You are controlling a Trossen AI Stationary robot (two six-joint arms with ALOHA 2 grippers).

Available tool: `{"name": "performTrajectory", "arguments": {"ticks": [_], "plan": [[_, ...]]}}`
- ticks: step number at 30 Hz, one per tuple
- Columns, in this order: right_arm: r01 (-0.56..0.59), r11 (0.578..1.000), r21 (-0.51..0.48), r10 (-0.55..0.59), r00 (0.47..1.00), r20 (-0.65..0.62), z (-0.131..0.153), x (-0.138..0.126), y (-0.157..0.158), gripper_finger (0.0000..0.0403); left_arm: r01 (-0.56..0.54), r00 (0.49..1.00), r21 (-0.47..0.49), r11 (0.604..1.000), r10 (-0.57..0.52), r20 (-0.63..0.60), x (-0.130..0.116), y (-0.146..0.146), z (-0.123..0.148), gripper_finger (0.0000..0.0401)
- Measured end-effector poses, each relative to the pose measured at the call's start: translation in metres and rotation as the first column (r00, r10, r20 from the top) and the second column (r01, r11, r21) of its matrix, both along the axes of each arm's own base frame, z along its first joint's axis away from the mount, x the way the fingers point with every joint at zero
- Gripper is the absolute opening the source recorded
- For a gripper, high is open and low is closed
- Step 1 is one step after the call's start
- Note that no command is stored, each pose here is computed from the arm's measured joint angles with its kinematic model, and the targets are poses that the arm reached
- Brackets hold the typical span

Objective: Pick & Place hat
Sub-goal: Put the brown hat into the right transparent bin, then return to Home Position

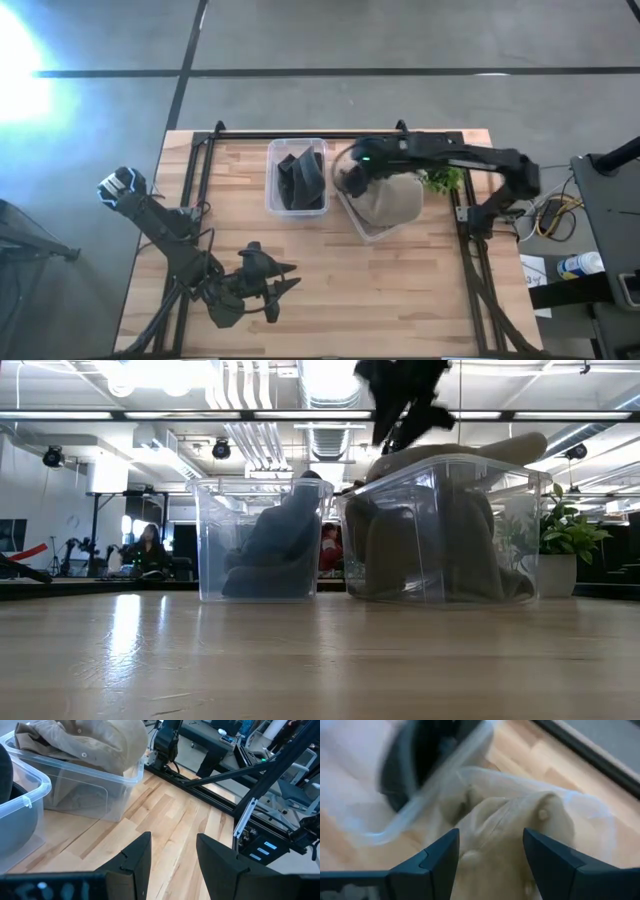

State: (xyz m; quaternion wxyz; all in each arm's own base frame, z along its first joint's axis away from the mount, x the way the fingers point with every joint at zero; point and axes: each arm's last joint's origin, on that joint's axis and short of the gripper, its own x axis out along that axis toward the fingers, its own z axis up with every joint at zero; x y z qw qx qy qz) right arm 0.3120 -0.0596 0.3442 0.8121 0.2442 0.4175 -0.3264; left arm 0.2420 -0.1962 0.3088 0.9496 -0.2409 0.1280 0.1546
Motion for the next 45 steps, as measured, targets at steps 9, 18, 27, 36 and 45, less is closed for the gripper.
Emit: {"name": "performTrajectory", "arguments": {"ticks": [9, 18, 27, 36, 45], "plan": [[0.019, 0.985, 0.172, 0.023, 0.971, -0.237, -0.081, 0.039, -0.032, 0.0214, -0.009, 1.0, -0.025, 1.0, 0.009, 0.006, 0.0, 0.0, 0.0, 0.0151], [0.024, 0.975, 0.221, 0.051, 0.943, -0.328, -0.112, 0.044, -0.029, 0.0214, -0.015, 1.0, -0.02, 1.0, 0.015, 0.009, 0.0, 0.0, 0.0, 0.0151], [-0.022, 0.99, 0.14, 0.033, 0.997, -0.075, -0.024, 0.011, -0.02, 0.0215, -0.018, 1.0, -0.009, 1.0, 0.018, -0.002, 0.0, 0.001, -0.001, 0.0151], [-0.163, 0.986, -0.017, 0.164, 0.974, 0.154, 0.051, -0.053, 0.022, 0.0215, 0.091, 0.995, -0.039, 0.995, -0.092, -0.026, 0.005, 0.03, 0.019, 0.0151], [-0.234, 0.965, -0.117, 0.259, 0.921, 0.29, 0.055, -0.134, 0.099, 0.0215, 0.447, 0.895, -0.004, 0.895, -0.447, 0.004, 0.01, 0.088, 0.053, 0.0151]]}}
